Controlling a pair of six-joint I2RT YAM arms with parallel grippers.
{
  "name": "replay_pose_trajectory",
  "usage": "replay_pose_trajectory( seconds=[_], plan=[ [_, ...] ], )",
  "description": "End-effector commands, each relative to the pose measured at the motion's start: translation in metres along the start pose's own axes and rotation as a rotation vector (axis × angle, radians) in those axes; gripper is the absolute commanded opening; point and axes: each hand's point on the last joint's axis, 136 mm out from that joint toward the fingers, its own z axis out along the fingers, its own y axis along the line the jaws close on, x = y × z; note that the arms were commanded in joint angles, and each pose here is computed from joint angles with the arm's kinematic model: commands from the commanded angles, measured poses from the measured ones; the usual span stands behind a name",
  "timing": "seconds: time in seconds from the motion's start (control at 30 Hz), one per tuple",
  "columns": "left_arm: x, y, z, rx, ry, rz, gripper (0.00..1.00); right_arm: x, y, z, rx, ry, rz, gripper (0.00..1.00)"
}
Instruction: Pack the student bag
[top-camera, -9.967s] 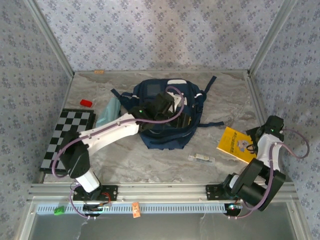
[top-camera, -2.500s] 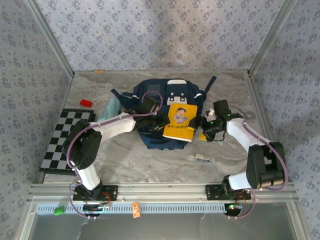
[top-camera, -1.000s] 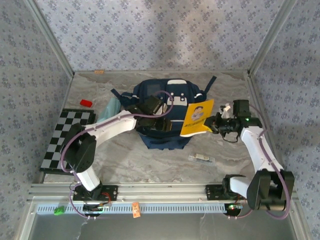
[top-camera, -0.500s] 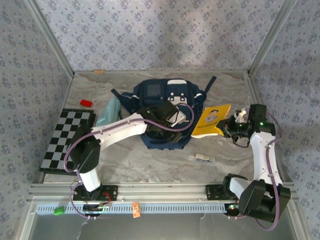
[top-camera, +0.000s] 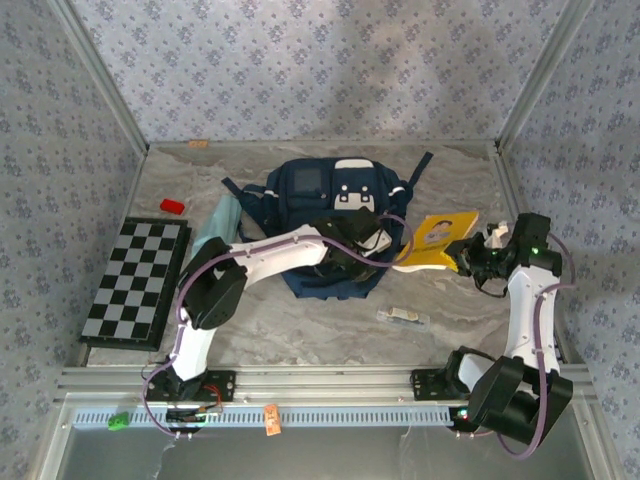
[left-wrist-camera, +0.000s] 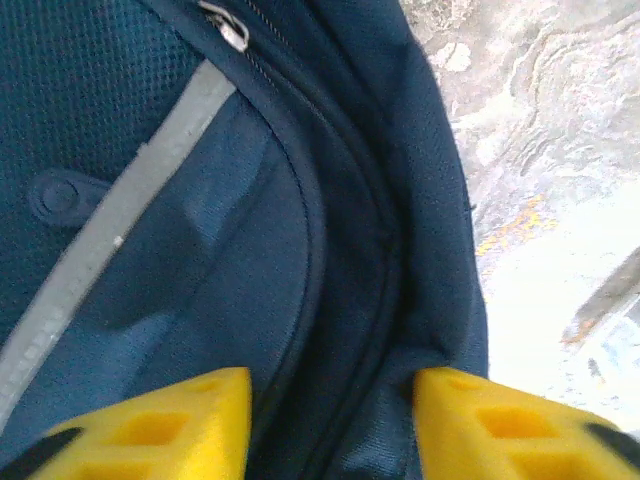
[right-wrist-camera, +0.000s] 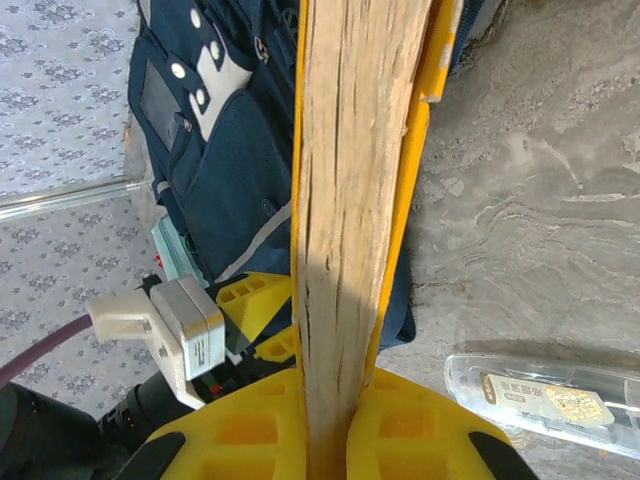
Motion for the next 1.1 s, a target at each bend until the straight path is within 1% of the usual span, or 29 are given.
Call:
replay_pose_trajectory(
  seconds=[0.0,0.13,0.27,0.43,0.57,0.67,0.83,0.9,1.0,1.07],
  plan=[
    [-0.019,0.007,-0.003,-0.017,-0.055,-0.023,0.37,0.004,0.013,-0.006,-0.061,0.004,-0.055,0.00],
    [-0.013,0.004,0.002,0.010,-0.022,-0.035,0.33,0.000,0.012,-0.006,-0.053,-0.012,-0.068,0.00],
    [-0.007,-0.018,0.003,0.121,-0.008,-0.032,0.32,-0.002,0.011,-0.006,-0.049,-0.018,-0.068,0.00],
    [0.001,-0.023,0.010,0.139,0.010,-0.039,0.26,-0.002,0.010,-0.005,-0.047,-0.020,-0.067,0.00],
    [0.004,-0.035,0.009,0.206,0.028,-0.031,0.26,-0.002,0.011,-0.006,-0.043,-0.022,-0.068,0.00],
    [0.010,-0.035,0.016,0.201,0.054,-0.033,0.29,-0.002,0.011,-0.006,-0.044,-0.025,-0.068,0.00],
    [0.015,-0.029,0.026,0.163,0.080,-0.041,0.29,-0.002,0.011,-0.007,-0.045,-0.028,-0.068,0.00],
    [0.012,-0.025,0.026,0.140,0.074,-0.044,0.23,-0.002,0.012,-0.007,-0.044,-0.029,-0.068,0.00],
    [0.004,-0.018,0.017,0.106,0.049,-0.042,0.11,-0.001,0.012,-0.008,-0.044,-0.032,-0.069,0.00],
    [-0.005,-0.012,0.007,0.089,0.014,-0.049,0.00,-0.001,0.012,-0.009,-0.042,-0.034,-0.068,0.00]
  ],
)
